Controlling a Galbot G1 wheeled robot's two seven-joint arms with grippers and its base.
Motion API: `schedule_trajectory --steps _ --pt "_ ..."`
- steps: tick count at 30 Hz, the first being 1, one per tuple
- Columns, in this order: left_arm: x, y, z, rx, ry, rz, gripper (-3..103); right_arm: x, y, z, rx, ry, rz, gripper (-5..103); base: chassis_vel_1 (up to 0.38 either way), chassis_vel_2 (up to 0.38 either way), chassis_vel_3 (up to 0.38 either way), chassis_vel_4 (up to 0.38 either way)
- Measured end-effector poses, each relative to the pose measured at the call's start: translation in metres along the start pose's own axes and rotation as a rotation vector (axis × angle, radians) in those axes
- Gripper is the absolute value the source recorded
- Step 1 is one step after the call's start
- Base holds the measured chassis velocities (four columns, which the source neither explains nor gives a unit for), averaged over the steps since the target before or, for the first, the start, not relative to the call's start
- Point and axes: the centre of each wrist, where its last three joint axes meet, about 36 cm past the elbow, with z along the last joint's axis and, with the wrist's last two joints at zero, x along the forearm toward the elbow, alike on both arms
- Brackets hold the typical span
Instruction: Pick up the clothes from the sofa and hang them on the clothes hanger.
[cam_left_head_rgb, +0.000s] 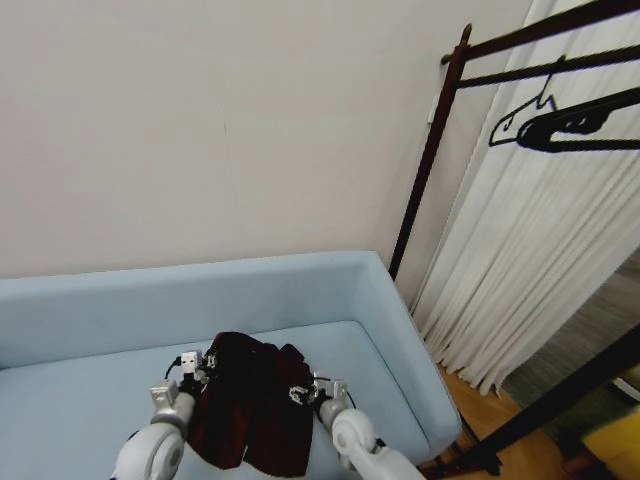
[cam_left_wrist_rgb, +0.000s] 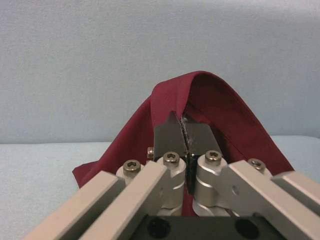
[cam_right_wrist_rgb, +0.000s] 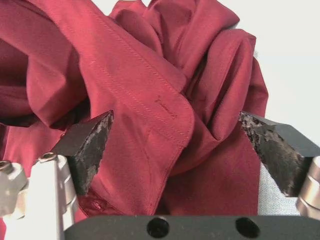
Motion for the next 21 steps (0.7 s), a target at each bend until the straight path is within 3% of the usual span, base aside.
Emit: schedule_trajectory --steps 6,8,10,12,17,21 --pt "0.001 -0.0012 -0.0008 0.003 -0.003 0.001 0 -0.0031 -0.0011 0.0004 -0.02 0.007 -0.004 76 0.0 0.0 0.0 0.0" --pt "0.0011 -0.0013 -0.0008 0.004 -0.003 0.002 0 -0.0035 -0.0008 0.0003 -0.023 0.008 -0.009 71 0.0 0.0 0.0 0.0" --pt "0.0011 -0.0014 -0.0008 0.005 -0.002 0.002 0 -0.0041 0.0007 0.0001 -0.028 0.009 -0.024 60 0.0 0.0 0.0 0.0" --pt "0.001 -0.0015 -0.0009 0.005 -0.002 0.002 0 -0.0044 0.0018 0.0003 -0.03 0.009 -0.03 60 0.0 0.0 0.0 0.0" --pt "0.0011 -0.0029 -0.0014 0.009 -0.003 0.002 0 -0.0049 0.0037 0.0011 -0.03 0.011 -0.041 33 0.0 0.0 0.0 0.0" --pt "0.0013 -0.0033 -0.0013 0.01 -0.002 0.002 0 -0.0048 0.0042 0.0022 -0.028 0.014 -0.046 22 0.0 0.0 0.0 0.0"
